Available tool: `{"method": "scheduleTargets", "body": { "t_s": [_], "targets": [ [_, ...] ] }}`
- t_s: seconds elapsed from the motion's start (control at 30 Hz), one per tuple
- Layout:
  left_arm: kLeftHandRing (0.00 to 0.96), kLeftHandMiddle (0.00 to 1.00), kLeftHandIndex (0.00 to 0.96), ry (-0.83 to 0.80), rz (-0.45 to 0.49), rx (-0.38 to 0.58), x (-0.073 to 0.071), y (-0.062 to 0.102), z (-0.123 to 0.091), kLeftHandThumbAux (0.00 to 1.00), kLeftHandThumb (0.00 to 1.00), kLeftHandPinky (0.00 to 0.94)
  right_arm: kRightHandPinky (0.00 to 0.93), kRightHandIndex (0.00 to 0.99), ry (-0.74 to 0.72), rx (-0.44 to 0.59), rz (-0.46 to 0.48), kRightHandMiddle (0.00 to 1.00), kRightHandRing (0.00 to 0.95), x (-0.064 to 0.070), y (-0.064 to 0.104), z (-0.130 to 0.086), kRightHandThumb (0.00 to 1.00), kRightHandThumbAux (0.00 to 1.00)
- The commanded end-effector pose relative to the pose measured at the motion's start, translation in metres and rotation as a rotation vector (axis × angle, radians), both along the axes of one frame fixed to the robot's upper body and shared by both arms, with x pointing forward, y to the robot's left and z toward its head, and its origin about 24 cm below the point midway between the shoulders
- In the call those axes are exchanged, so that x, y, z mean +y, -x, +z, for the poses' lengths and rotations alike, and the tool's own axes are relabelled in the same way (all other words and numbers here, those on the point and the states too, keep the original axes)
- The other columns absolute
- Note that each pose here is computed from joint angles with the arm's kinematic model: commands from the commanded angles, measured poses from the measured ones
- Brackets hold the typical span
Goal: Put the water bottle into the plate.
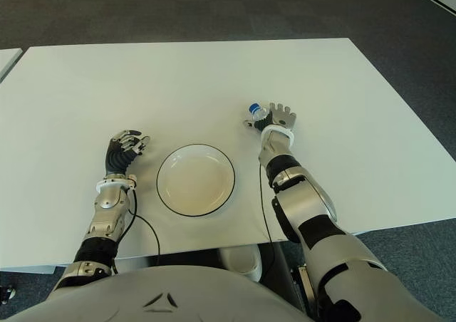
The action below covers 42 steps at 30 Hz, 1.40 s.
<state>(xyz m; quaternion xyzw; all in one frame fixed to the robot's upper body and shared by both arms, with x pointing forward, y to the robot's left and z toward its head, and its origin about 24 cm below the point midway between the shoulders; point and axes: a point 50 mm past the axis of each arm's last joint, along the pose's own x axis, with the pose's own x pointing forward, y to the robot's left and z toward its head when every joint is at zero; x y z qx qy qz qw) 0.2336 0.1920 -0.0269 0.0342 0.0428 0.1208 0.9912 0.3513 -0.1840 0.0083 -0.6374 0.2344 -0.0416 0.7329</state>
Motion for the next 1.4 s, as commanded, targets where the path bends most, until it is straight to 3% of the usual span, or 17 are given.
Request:
{"method": "scheduleTargets", "body": {
  "t_s": [0.03, 0.27, 0.47, 0.6, 0.67, 0.77, 0.83, 0.87, 0.93, 1.07, 1.4],
  "targets": [
    [0.622, 0.630, 0.434, -0.007, -0.021, 0.027, 0.000, 0.002, -0.006, 0.717, 0.706, 0.611, 0.000, 0.000, -0.045, 0.222, -0.094, 0.000, 0.000, -0.011, 0.037, -0.046, 0.494, 0.379],
    [0.621, 0.631, 0.434, -0.009, -0.007, 0.045, 0.002, 0.002, -0.007, 0.717, 0.706, 0.605, 0.006, 0.000, -0.045, 0.223, -0.106, 0.000, 0.000, -0.016, 0.039, -0.048, 0.492, 0.427],
    [0.624, 0.632, 0.434, -0.018, -0.008, 0.031, 0.001, 0.002, -0.006, 0.717, 0.707, 0.614, 0.153, 0.000, -0.043, 0.203, -0.110, 0.000, 0.002, -0.019, 0.041, -0.049, 0.481, 0.474],
    [0.628, 0.637, 0.434, -0.019, -0.024, 0.015, 0.001, 0.002, -0.005, 0.718, 0.707, 0.617, 0.219, 0.004, -0.057, 0.176, -0.120, 0.024, 0.060, -0.020, 0.041, -0.049, 0.488, 0.503],
    [0.631, 0.640, 0.434, -0.013, -0.025, 0.017, 0.001, 0.002, -0.005, 0.718, 0.707, 0.621, 0.307, 0.167, -0.070, 0.158, -0.127, 0.156, 0.175, -0.020, 0.042, -0.050, 0.521, 0.513],
    [0.631, 0.639, 0.434, -0.011, -0.024, 0.019, 0.001, 0.002, -0.005, 0.718, 0.706, 0.619, 0.358, 0.265, -0.085, 0.141, -0.132, 0.231, 0.240, -0.021, 0.043, -0.050, 0.541, 0.518],
    [0.629, 0.637, 0.434, -0.012, -0.023, 0.019, 0.002, 0.002, -0.005, 0.718, 0.706, 0.616, 0.438, 0.365, -0.092, 0.133, -0.136, 0.352, 0.356, -0.021, 0.043, -0.051, 0.561, 0.523],
    [0.628, 0.636, 0.434, -0.009, -0.012, 0.029, 0.002, 0.002, -0.005, 0.718, 0.706, 0.615, 0.449, 0.378, -0.105, 0.123, -0.142, 0.369, 0.372, -0.021, 0.043, -0.051, 0.564, 0.524],
    [0.621, 0.631, 0.434, -0.009, 0.001, 0.037, 0.002, 0.002, -0.006, 0.717, 0.707, 0.603, 0.560, 0.410, -0.125, 0.110, -0.157, 0.497, 0.505, -0.021, 0.043, -0.051, 0.648, 0.630],
    [0.617, 0.626, 0.434, -0.022, -0.006, 0.025, 0.002, 0.002, -0.005, 0.717, 0.707, 0.596, 0.665, 0.429, -0.135, 0.095, -0.171, 0.611, 0.619, -0.021, 0.043, -0.051, 0.695, 0.689],
    [0.625, 0.633, 0.434, -0.011, -0.022, 0.016, 0.002, 0.003, -0.005, 0.717, 0.706, 0.615, 0.778, 0.438, -0.152, 0.057, -0.178, 0.740, 0.732, -0.020, 0.044, -0.051, 0.709, 0.705]
  ]
}}
